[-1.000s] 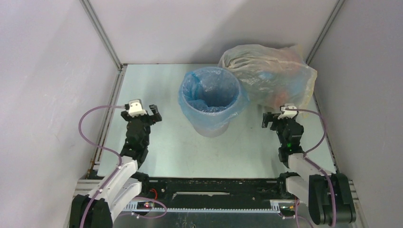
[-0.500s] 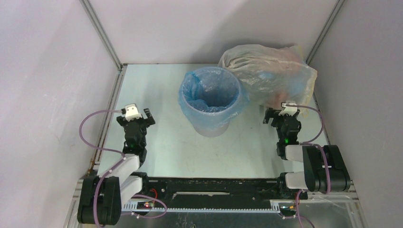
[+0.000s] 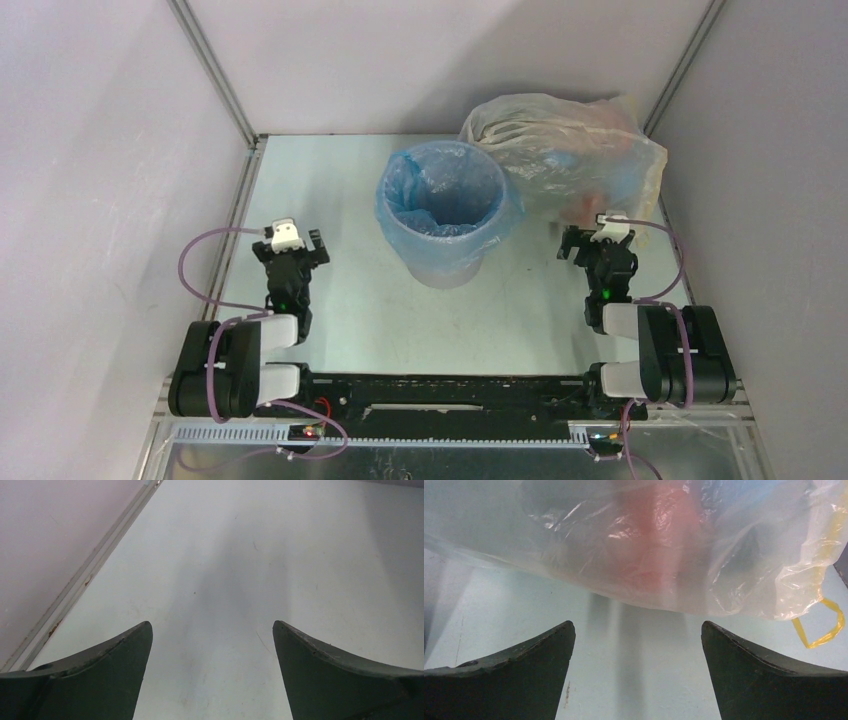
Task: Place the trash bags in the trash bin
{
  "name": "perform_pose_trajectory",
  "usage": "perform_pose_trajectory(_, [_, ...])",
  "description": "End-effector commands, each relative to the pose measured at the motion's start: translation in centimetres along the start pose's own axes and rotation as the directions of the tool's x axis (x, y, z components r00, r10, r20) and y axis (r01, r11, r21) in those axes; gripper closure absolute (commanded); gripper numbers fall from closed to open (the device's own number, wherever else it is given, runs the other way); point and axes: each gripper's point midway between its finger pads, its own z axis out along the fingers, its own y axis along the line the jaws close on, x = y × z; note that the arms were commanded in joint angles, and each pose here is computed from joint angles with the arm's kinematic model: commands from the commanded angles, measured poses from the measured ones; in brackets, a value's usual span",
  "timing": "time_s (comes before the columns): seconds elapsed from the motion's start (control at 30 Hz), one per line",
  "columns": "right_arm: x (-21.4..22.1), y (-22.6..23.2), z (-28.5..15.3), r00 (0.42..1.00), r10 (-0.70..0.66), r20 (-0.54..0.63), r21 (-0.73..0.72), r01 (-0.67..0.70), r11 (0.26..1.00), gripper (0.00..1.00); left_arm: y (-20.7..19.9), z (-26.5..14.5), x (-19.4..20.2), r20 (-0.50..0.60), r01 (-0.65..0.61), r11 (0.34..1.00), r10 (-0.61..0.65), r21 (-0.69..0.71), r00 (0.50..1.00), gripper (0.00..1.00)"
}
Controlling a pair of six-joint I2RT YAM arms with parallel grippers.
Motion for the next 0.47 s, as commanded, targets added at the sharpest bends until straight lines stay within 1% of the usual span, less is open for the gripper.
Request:
perform_pose_trajectory(0.0, [-1.71,0.29,0.68,0.999,0.005,0.046,-0.014,-0.005,1.000,0.00,0.39,0.83,-3.15,0.100,0.003,1.000,0.000,-0.022,0.995,0.00])
perform_pose_trajectory(0.43, [-1.72,0.28,0.68,0.999,0.006,0.047,-0.014,-0.005,1.000,0.00,0.37,0.87,-3.10,0.097,0.002,1.000,0.000,-0.022,0.995,0.00])
